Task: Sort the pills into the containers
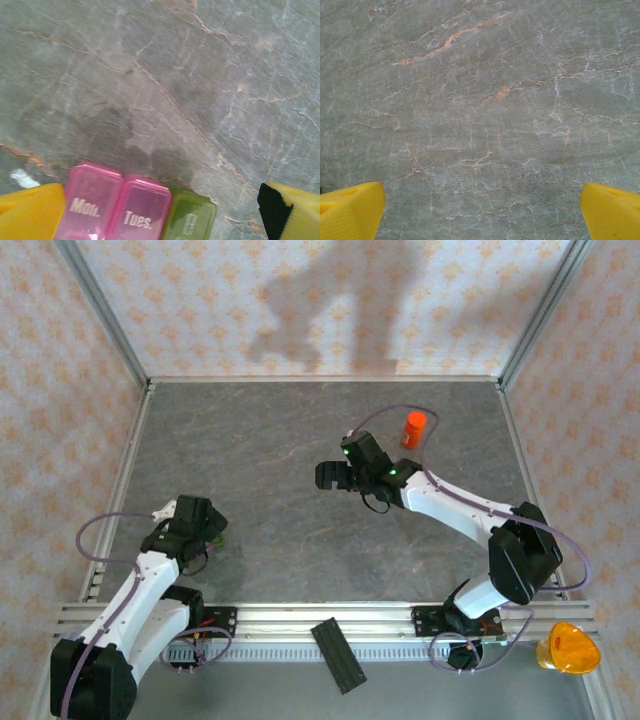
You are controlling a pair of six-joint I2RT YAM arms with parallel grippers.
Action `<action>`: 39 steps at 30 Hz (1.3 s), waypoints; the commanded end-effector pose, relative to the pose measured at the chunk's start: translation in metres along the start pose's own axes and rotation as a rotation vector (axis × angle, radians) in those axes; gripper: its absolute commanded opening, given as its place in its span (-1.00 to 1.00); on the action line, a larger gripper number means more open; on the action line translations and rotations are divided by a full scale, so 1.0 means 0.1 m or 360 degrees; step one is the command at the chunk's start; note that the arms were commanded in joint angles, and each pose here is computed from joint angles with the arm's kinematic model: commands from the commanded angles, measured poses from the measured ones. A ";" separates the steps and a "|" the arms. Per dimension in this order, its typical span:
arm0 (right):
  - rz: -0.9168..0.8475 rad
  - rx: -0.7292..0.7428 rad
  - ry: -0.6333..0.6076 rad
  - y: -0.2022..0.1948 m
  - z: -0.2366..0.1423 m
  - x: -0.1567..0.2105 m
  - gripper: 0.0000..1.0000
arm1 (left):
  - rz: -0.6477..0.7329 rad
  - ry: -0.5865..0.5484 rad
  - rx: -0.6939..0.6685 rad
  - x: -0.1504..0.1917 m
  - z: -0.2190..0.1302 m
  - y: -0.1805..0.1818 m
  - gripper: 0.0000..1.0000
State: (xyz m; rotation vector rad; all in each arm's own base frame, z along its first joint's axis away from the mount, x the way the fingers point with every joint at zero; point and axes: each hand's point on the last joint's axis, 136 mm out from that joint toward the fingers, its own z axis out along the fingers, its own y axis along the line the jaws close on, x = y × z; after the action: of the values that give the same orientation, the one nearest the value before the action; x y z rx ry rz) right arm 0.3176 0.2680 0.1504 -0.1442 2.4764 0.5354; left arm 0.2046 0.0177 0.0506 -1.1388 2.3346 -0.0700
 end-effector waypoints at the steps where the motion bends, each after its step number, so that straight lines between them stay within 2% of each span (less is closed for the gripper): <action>1: -0.0008 0.0022 -0.0050 0.04 -0.07 -0.13 0.99 | 0.0004 0.0034 0.0128 0.04 0.03 -0.17 0.99; 14: -0.0005 0.0059 -0.0047 0.00 -0.07 -0.13 0.99 | 0.0041 0.0063 0.0350 0.17 0.04 -0.73 0.99; 18: -0.0007 0.0066 -0.0031 -0.01 -0.05 -0.11 0.99 | 0.0100 0.0034 0.0331 0.13 0.02 -0.82 0.99; 21: -0.0012 0.0088 -0.0007 -0.04 -0.05 -0.08 0.99 | 0.0114 -0.0035 0.0274 0.03 -0.07 -0.75 1.00; 26: -0.0035 0.0102 0.0025 -0.08 -0.06 -0.01 0.99 | 0.0048 -0.0156 0.0129 -0.11 -0.27 -0.41 1.00; 32: -0.0050 0.0110 0.0040 -0.09 -0.05 0.01 0.99 | 0.0075 -0.0080 0.0031 0.05 -0.25 -0.14 0.99; 39: -0.0057 0.0132 0.0053 -0.09 -0.06 -0.01 0.99 | 0.0040 0.0025 0.0106 0.25 -0.06 -0.19 0.99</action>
State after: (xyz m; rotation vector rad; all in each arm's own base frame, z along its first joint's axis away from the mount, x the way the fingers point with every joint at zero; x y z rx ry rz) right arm 0.3133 0.2591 0.1438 -0.1545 2.5289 0.4602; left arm 0.2024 -0.0104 0.0571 -1.0553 2.3359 -0.1233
